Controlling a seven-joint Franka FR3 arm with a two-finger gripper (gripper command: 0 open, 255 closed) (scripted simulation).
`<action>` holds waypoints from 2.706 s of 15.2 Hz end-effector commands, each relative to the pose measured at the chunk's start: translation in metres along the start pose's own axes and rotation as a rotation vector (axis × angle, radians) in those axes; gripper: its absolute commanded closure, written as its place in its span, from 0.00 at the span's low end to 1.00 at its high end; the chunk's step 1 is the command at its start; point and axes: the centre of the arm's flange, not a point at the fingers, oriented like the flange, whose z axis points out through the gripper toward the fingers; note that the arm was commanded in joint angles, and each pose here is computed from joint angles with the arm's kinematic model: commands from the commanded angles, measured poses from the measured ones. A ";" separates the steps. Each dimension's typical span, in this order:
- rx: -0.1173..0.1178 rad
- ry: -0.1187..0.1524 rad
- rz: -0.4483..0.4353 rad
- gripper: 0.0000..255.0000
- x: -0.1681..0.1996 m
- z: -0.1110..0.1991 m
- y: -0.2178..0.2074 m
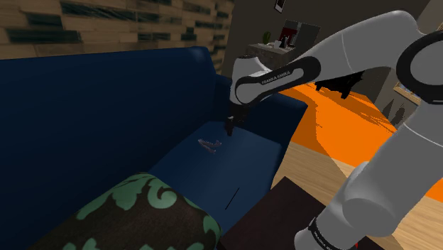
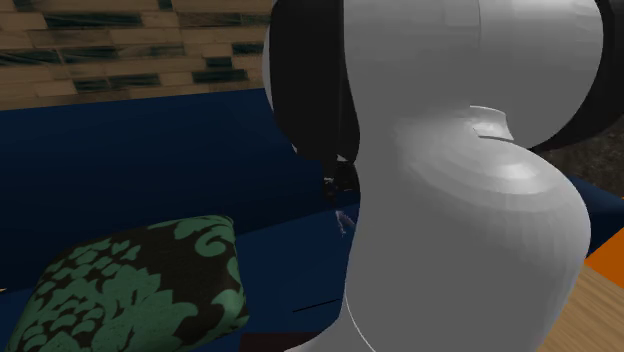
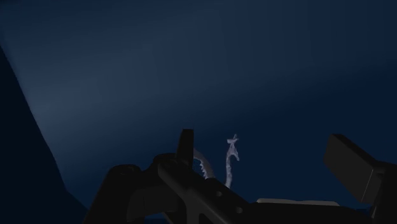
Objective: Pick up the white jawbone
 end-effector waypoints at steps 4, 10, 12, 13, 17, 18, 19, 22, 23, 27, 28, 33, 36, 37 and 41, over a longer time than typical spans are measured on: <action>-0.001 0.004 -0.037 0.00 0.043 0.048 0.000; -0.003 0.009 -0.081 0.00 0.098 0.104 -0.001; -0.004 0.010 -0.096 0.00 0.116 0.123 -0.002; -0.004 0.011 -0.103 0.00 0.125 0.132 -0.003; -0.005 0.014 -0.130 0.00 0.160 0.167 -0.006; -0.005 0.014 -0.130 0.00 0.160 0.172 -0.006; -0.005 0.014 -0.130 0.00 0.160 0.177 -0.007; -0.005 0.014 -0.130 0.00 0.161 0.193 -0.009; -0.005 0.014 -0.130 0.00 0.161 0.198 -0.010; -0.005 0.014 -0.130 1.00 0.162 0.207 -0.011; -0.005 0.014 -0.130 1.00 0.162 0.207 -0.011; -0.005 0.014 -0.130 1.00 0.162 0.207 -0.011; -0.005 0.014 -0.130 1.00 0.162 0.206 -0.011; -0.005 0.014 -0.130 1.00 0.161 0.201 -0.010; -0.005 0.014 -0.130 1.00 0.160 0.180 -0.007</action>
